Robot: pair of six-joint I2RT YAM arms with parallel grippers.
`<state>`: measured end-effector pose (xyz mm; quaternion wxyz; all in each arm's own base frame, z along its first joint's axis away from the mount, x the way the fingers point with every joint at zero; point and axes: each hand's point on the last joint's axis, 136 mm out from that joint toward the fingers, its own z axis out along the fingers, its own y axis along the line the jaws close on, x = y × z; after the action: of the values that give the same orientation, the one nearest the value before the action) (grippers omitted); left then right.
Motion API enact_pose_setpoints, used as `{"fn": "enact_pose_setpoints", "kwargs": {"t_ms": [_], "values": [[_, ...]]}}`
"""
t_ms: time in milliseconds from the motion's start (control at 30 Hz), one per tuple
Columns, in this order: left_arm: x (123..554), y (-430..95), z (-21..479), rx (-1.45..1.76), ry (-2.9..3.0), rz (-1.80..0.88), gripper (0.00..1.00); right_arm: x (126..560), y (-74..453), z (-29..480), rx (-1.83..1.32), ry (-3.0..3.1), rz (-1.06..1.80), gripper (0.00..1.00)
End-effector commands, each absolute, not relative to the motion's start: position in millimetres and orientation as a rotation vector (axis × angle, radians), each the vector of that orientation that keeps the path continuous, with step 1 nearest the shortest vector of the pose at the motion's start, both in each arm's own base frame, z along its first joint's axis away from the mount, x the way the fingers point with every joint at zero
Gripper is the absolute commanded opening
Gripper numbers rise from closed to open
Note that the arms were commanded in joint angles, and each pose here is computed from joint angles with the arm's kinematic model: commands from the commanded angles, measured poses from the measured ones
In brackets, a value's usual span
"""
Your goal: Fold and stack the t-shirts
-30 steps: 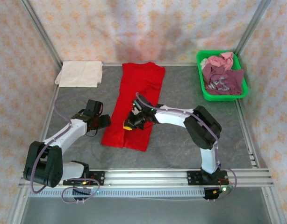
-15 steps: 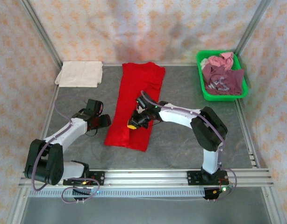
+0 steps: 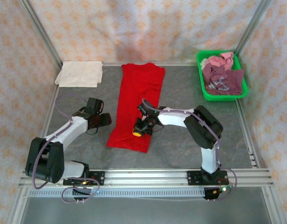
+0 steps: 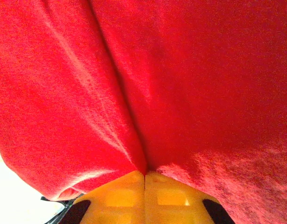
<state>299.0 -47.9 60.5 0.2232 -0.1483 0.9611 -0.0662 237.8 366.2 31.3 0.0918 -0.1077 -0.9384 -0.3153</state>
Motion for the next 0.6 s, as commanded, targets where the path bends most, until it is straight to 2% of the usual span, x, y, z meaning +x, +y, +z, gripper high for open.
{"fn": "enact_pose_setpoints", "kwargs": {"t_ms": [0, 100, 167, 233, 333, 433, 500, 567], "values": [[297, -54, 60, -0.406, 2.682, -0.24, 0.6, 253, 371, 36, -0.304, -2.829, -0.961, 0.01], [299, -58, 62, -0.402, 2.684, -0.269, 0.6, 257, 365, 42, -0.294, -2.86, -0.936, 0.13], [300, -56, 65, -0.395, 2.674, -0.254, 0.6, 262, 355, 51, -0.274, -2.91, -0.914, 0.26], [306, -57, 70, -0.376, 2.659, -0.258, 0.6, 272, 347, 63, -0.29, -2.948, -0.953, 0.31], [327, -70, 81, -0.329, 2.636, -0.332, 0.6, 295, 328, 90, -0.304, -3.061, -1.004, 0.32], [356, -84, 91, -0.271, 2.593, -0.401, 0.58, 323, 305, 102, -0.283, -3.215, -0.895, 0.32], [375, -93, 96, -0.213, 2.576, -0.41, 0.54, 345, 287, 93, -0.31, -3.288, -0.746, 0.26], [394, -105, 97, -0.156, 2.585, -0.402, 0.5, 366, 274, 78, -0.348, -3.316, -0.619, 0.14]]}}
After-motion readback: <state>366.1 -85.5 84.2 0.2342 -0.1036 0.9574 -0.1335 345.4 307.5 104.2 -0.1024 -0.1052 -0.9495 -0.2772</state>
